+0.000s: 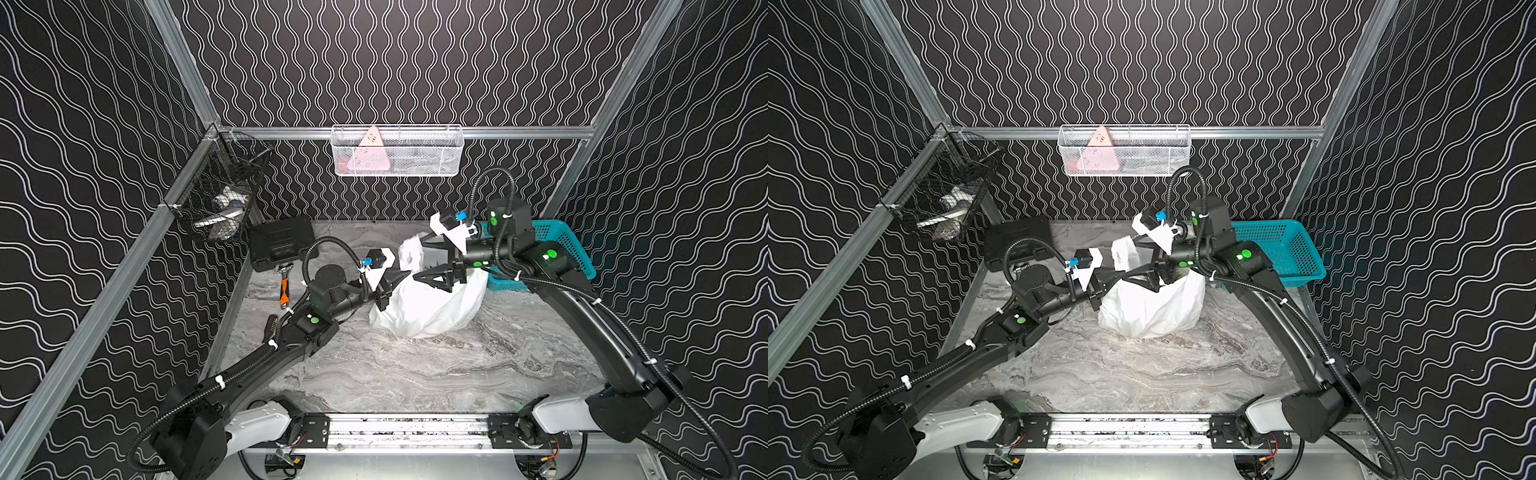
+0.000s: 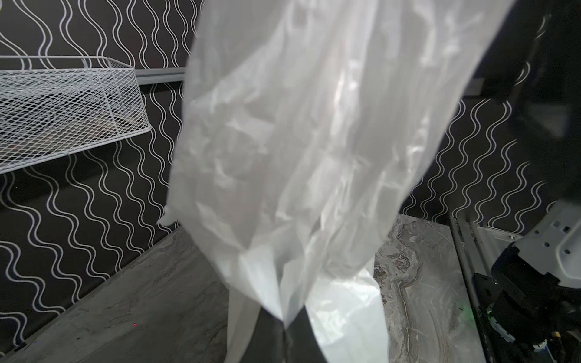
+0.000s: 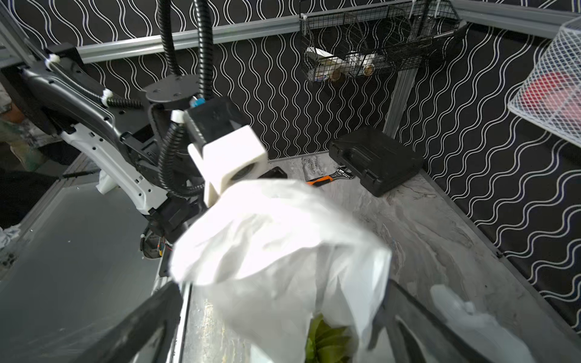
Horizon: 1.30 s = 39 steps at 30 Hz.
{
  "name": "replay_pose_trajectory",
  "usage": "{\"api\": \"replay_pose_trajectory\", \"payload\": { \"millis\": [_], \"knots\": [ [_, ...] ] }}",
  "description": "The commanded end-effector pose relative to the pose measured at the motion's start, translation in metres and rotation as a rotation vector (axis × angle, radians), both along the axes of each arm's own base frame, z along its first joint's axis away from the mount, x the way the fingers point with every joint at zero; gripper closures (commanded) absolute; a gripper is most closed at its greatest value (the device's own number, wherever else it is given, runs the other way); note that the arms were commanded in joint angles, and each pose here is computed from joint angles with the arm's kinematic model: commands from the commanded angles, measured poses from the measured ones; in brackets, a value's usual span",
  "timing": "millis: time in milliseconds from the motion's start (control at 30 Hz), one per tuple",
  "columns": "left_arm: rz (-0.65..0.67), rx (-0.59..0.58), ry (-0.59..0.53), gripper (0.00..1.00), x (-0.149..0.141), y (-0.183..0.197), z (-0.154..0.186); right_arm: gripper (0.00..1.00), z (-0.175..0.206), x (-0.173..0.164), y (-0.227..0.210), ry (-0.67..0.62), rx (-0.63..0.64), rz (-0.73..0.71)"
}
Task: Place the pineapple into a plastic bag & tie a knot
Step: Cross the plastic bag at the center of the board.
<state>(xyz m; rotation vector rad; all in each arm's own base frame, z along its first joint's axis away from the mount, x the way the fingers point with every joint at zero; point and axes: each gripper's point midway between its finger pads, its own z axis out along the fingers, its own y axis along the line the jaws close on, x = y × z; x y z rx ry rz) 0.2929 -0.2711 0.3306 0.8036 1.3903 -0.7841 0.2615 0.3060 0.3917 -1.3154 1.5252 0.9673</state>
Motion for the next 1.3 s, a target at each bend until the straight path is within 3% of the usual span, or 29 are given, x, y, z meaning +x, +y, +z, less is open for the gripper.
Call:
{"api": "replay_pose_trajectory", "payload": {
  "millis": [0,133,200,233,267,333,367,467,567,633,767,933,1033,1167,1267],
  "knots": [
    [-0.042,-0.008,-0.015,1.00,-0.006,-0.003,0.008,0.00,-0.003,-0.002,0.013,-0.074,-0.022,0.082],
    [-0.059,0.004,-0.017,1.00,-0.008,-0.005,0.008,0.02,-0.010,0.014,0.022,-0.059,-0.030,0.040],
    [-0.050,0.010,-0.020,1.00,-0.008,-0.003,0.007,0.15,-0.007,0.017,0.024,-0.033,-0.010,0.033],
    [-0.040,0.012,-0.020,1.00,-0.008,-0.002,0.007,0.35,-0.002,0.016,0.025,-0.022,-0.001,0.043],
    [-0.022,0.011,-0.024,1.00,-0.007,0.001,0.007,0.66,0.003,0.017,0.026,-0.005,0.006,0.034],
    [0.031,0.003,-0.031,1.00,-0.004,0.008,0.008,0.98,0.013,0.017,0.027,0.040,0.030,0.006],
    [0.082,-0.006,-0.033,0.95,0.002,0.014,0.009,1.00,0.016,0.016,0.028,0.057,0.038,-0.011],
    [0.213,-0.037,-0.025,0.47,0.013,0.032,0.017,1.00,0.029,0.025,0.028,0.076,0.092,-0.220],
    [0.353,-0.057,-0.025,0.20,0.019,0.047,0.028,1.00,0.045,0.041,0.020,0.162,0.224,-0.497],
    [0.436,-0.041,-0.093,0.01,0.014,0.052,0.032,1.00,0.042,0.046,0.017,0.254,0.233,-0.631],
    [0.501,-0.051,-0.220,0.01,0.005,0.048,0.039,1.00,0.037,0.048,0.012,0.434,0.266,-0.802],
    [0.521,-0.111,-0.325,0.01,0.007,0.027,0.051,1.00,0.049,0.042,0.018,0.468,0.346,-0.880],
    [0.572,-0.194,-0.333,0.01,0.021,0.023,0.058,1.00,0.047,0.040,0.022,0.489,0.364,-0.896],
    [0.491,-0.238,-0.340,0.01,0.025,0.001,0.062,1.00,0.041,0.040,0.023,0.497,0.362,-0.920],
    [0.440,-0.238,-0.308,0.13,0.027,-0.011,0.054,1.00,0.044,0.041,0.019,0.477,0.368,-0.930]
  ]
}}
